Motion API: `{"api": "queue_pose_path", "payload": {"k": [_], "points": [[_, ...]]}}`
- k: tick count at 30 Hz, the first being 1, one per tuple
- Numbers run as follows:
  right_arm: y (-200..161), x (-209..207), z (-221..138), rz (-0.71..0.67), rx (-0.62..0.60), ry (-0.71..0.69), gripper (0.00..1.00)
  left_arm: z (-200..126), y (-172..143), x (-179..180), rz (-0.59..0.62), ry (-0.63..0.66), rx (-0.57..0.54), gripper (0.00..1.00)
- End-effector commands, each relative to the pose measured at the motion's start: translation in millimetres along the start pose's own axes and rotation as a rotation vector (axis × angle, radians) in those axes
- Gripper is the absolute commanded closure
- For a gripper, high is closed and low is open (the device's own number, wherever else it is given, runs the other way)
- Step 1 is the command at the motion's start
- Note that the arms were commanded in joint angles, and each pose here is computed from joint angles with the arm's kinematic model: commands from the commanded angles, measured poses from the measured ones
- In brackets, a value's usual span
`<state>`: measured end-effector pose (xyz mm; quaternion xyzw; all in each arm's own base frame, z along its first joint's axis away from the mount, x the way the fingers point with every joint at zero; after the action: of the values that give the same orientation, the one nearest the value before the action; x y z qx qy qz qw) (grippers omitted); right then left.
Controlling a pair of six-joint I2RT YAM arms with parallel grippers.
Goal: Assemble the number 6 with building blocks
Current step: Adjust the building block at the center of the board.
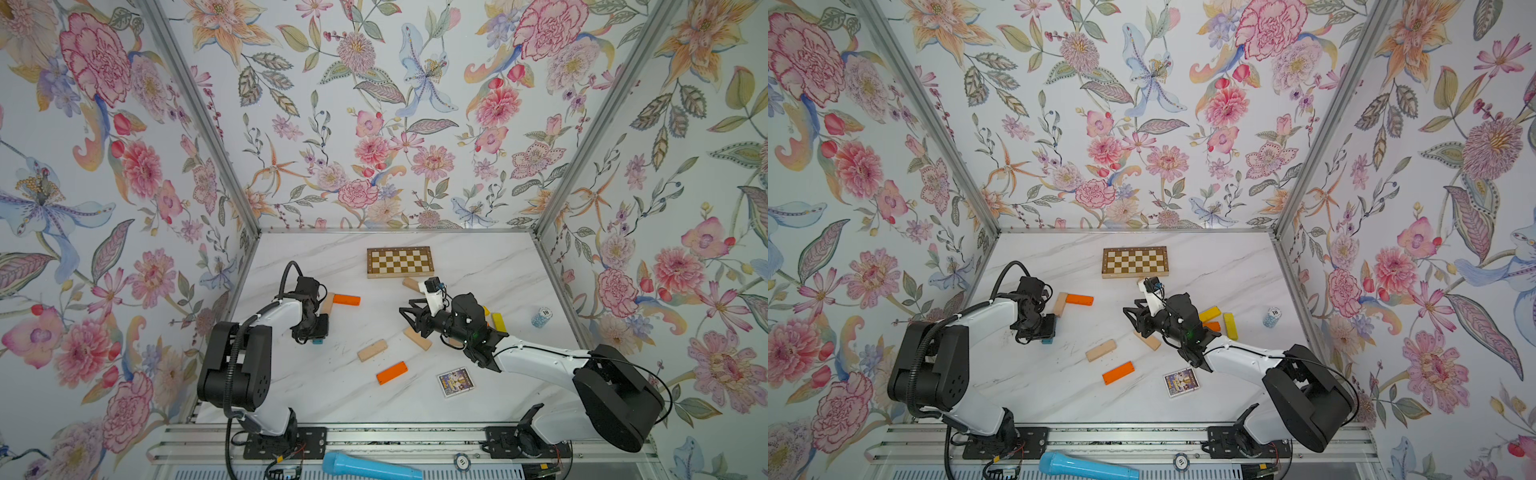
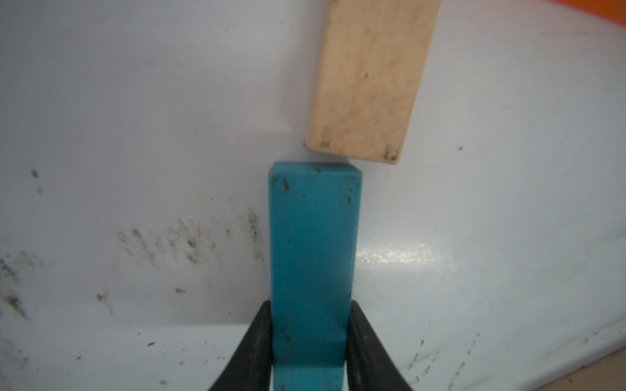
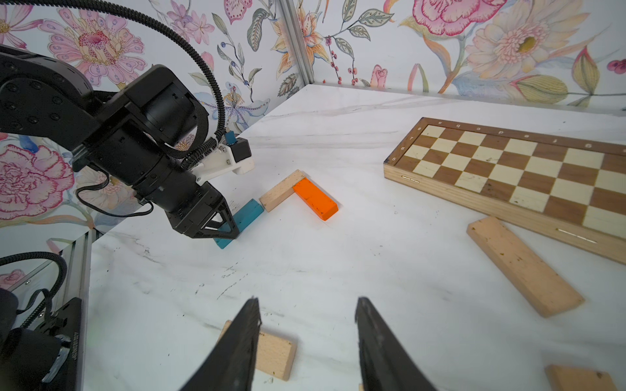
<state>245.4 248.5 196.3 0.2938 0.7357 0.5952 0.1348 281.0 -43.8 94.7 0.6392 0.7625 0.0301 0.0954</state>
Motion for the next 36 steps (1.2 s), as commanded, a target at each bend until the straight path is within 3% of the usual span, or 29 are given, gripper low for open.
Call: {"api": "queue_pose_path", "payload": {"k": [1, 24, 27, 30, 36], "points": [[-2, -2, -2, -0.008, -0.01, -0.004, 0.52, 6, -6, -3, 0.017, -0.008, 0.042, 0.69], [-2, -4, -2, -0.006, -0.006, -0.006, 0.52, 7, -15, -12, 0.026, -0.056, 0.058, 0.68], [-1, -4, -2, -0.006, -0.007, -0.005, 0.52, 8, -16, -11, 0.019, -0.048, 0.065, 0.63], [0, -4, -3, -0.008, -0.006, -0.006, 0.52, 6, -15, -8, 0.005, -0.024, 0.06, 0.5], [5, -5, -6, -0.015, -0.017, -0.015, 0.52, -6, -10, -2, -0.011, 0.061, 0.048, 0.42]]}}
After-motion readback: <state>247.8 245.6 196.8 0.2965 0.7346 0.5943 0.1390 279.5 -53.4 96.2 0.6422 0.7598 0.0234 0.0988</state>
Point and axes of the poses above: each gripper's point midway between its finger pads, its own z axis out along the fingers, its own x axis along the line the jaws close on, y = z × x, the point moved 8 cm from there along -z, back along the fingers, and after that the axes turned 9 degrees about -z, right-handed, at the moved point
